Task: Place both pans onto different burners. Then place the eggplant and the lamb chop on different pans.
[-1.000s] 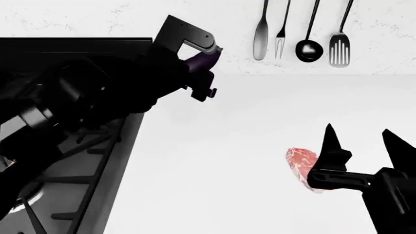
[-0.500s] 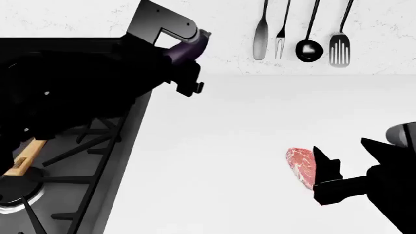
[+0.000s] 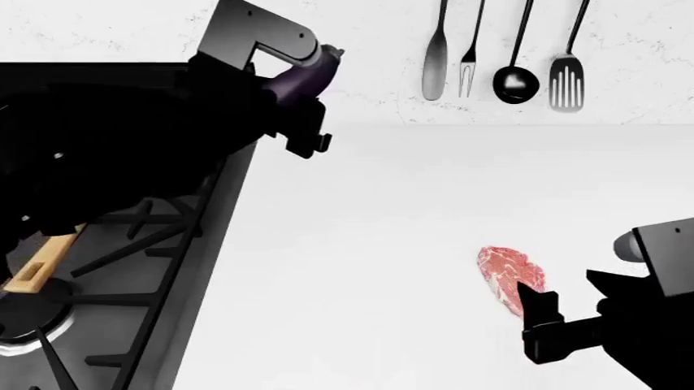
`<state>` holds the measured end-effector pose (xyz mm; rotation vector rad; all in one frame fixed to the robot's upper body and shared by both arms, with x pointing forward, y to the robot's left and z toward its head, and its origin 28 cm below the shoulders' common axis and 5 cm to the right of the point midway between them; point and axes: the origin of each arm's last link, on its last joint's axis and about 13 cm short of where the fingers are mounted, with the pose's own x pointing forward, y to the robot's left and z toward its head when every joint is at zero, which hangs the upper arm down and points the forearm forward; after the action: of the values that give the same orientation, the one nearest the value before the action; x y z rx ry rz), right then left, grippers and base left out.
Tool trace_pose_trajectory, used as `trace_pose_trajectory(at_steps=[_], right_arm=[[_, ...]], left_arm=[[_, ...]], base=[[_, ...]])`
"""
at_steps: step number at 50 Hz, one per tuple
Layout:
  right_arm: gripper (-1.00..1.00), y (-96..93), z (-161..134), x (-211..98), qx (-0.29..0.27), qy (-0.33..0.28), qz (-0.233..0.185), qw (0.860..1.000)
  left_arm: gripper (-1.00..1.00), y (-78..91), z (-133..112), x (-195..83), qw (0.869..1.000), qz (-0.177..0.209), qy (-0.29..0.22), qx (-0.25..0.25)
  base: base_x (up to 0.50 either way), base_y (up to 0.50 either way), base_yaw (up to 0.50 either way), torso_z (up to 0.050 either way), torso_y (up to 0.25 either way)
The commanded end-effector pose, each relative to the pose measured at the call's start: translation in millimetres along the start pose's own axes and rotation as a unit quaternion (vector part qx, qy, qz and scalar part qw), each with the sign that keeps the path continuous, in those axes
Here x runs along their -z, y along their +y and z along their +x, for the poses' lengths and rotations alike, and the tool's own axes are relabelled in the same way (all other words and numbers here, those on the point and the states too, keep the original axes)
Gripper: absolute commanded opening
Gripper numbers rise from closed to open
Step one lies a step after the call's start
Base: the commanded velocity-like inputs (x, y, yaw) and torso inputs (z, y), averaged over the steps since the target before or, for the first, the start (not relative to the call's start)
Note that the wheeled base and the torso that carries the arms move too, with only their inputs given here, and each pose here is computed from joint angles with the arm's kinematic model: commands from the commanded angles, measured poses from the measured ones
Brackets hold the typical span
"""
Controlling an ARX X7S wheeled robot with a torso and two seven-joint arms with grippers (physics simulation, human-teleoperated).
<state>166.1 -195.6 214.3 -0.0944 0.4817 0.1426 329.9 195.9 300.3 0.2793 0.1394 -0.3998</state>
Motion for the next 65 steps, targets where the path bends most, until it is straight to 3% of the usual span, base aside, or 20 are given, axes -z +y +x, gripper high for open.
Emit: trace_pose_trajectory(at_steps=[1,23,36,54,65], right_arm=[[1.00,2.6,13.3,5.8,-0.014,0.022,0.004,1.000],[1.00,0.7,22.2,29.9,-0.017,0.028,0.054,0.998],[1.00,6.1,35.9,32.9,-0.042,0.030,0.052,0.997],[1.00,-0.3,37.1,43.8,-0.011,0.037,0.070,0.997],[1.00,2.8,45.3,52.3,-0.020,0.051,0.074,0.996]], left_arm=[[-1.00,2.5,1.3,0.0,1.000,-0.008,-0.003,-0.007],[-1.00,3.6,5.0,2.9,1.000,-0.005,0.002,-0.007],[-1.00,4.8,5.1,3.7,1.000,-0.006,0.003,-0.006],[-1.00,5.6,7.0,5.1,1.000,-0.008,0.001,-0.006],[-1.00,6.0,7.8,7.4,1.000,-0.009,0.001,-0.006]], base=[[0.00,0.00,0.00,0.000,0.010],[0.00,0.00,0.00,0.000,0.000],[0.00,0.00,0.00,0.000,0.001],[0.00,0.00,0.00,0.000,0.000],[0.00,0.00,0.00,0.000,0.000]])
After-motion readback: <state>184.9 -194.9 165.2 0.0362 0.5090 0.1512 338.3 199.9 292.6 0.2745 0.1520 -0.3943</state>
